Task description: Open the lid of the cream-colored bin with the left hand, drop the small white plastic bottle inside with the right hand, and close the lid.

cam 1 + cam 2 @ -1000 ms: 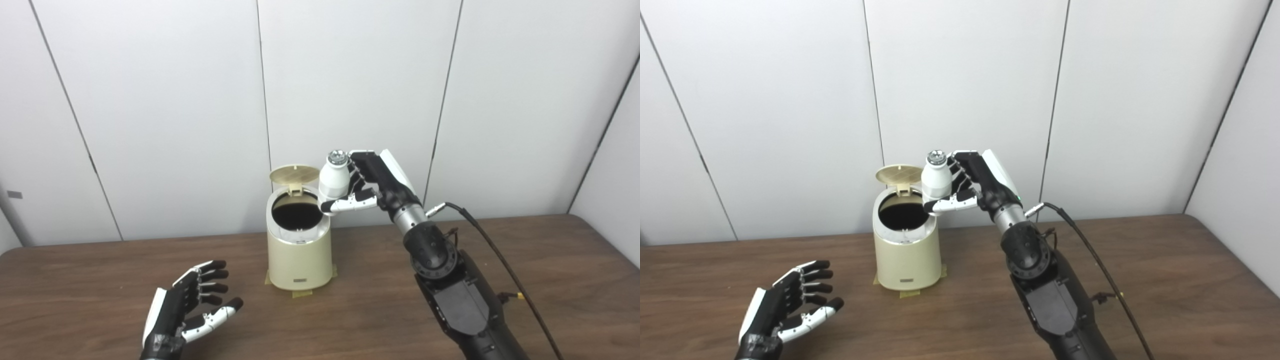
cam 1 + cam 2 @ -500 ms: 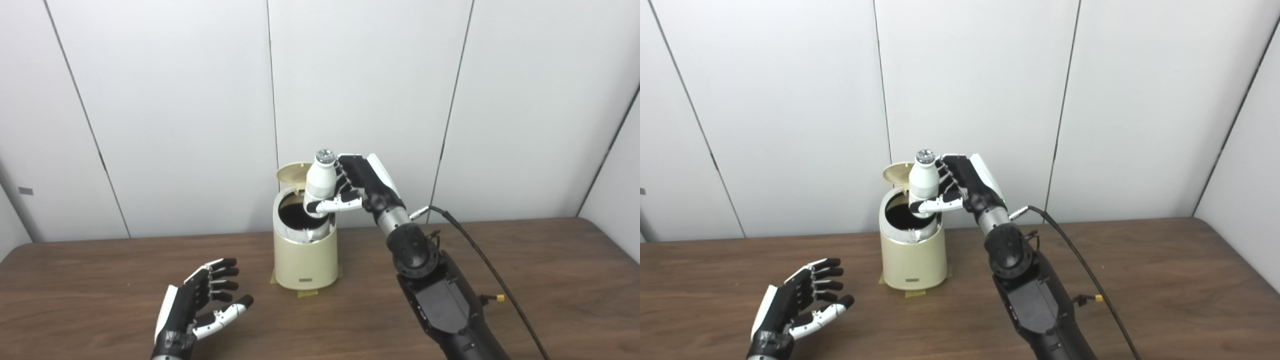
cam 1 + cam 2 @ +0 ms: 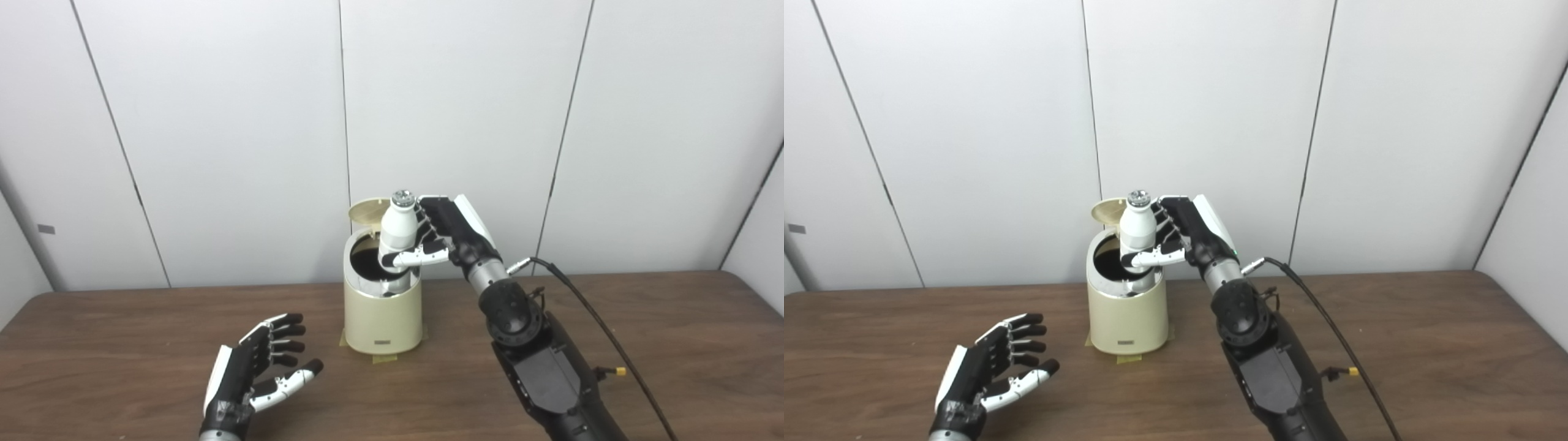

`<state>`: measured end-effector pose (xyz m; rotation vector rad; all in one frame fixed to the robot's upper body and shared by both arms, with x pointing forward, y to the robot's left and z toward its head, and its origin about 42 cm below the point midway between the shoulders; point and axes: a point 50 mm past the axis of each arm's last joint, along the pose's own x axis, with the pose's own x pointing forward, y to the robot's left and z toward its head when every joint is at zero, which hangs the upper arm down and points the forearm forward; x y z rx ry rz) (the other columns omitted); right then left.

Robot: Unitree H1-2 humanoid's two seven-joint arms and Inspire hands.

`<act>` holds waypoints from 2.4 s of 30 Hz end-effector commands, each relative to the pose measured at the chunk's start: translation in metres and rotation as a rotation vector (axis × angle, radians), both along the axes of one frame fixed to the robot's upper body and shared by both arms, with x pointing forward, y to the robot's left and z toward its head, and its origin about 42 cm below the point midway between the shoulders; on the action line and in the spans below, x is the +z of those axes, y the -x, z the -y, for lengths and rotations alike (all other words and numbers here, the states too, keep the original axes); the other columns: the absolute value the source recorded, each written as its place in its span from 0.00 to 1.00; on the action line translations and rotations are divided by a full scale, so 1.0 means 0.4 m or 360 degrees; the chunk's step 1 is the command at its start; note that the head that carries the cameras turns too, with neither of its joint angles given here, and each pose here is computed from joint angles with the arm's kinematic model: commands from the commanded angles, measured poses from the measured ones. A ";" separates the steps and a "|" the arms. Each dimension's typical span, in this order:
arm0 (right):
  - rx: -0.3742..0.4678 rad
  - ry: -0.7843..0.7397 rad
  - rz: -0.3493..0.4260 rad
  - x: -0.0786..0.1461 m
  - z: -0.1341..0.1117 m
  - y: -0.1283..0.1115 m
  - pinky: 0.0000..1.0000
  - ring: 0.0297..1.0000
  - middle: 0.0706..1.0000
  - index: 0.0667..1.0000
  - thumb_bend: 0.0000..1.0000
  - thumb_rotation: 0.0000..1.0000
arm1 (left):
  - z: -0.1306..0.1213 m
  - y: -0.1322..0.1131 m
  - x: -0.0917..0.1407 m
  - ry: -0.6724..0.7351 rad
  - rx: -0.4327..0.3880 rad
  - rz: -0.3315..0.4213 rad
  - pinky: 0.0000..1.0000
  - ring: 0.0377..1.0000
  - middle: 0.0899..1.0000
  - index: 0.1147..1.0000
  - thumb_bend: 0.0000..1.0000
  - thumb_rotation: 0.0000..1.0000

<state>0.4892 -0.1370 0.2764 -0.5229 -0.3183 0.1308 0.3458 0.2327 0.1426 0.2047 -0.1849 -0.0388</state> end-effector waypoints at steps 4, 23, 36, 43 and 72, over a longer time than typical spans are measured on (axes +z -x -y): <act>0.0038 0.0022 0.0160 0.075 -0.026 -0.008 0.32 0.39 0.43 0.47 0.52 0.00 | 0.021 -0.027 0.065 0.0008 -0.0020 0.0159 0.60 0.65 0.71 0.74 0.69 0.08; 0.0036 0.0101 0.0130 0.043 -0.066 0.002 0.31 0.37 0.42 0.47 0.52 0.00 | 0.029 -0.026 0.068 0.0001 -0.0018 0.0154 0.60 0.65 0.70 0.74 0.71 0.09; 0.0144 0.0258 0.0039 0.017 -0.046 -0.002 0.39 0.49 0.66 0.68 0.89 0.02 | 0.028 -0.026 0.065 0.0000 -0.0025 0.0147 0.60 0.65 0.70 0.74 0.70 0.08; 0.0168 0.0269 0.0040 0.019 -0.038 0.001 0.39 0.48 0.66 0.69 0.89 0.02 | 0.027 -0.028 0.064 0.0008 -0.0031 0.0145 0.60 0.65 0.70 0.74 0.70 0.08; 0.0146 -0.0170 0.0198 0.011 0.221 0.158 0.37 0.41 0.54 0.47 0.52 0.09 | 0.020 -0.024 0.065 0.0014 -0.0035 0.0150 0.59 0.65 0.70 0.73 0.70 0.07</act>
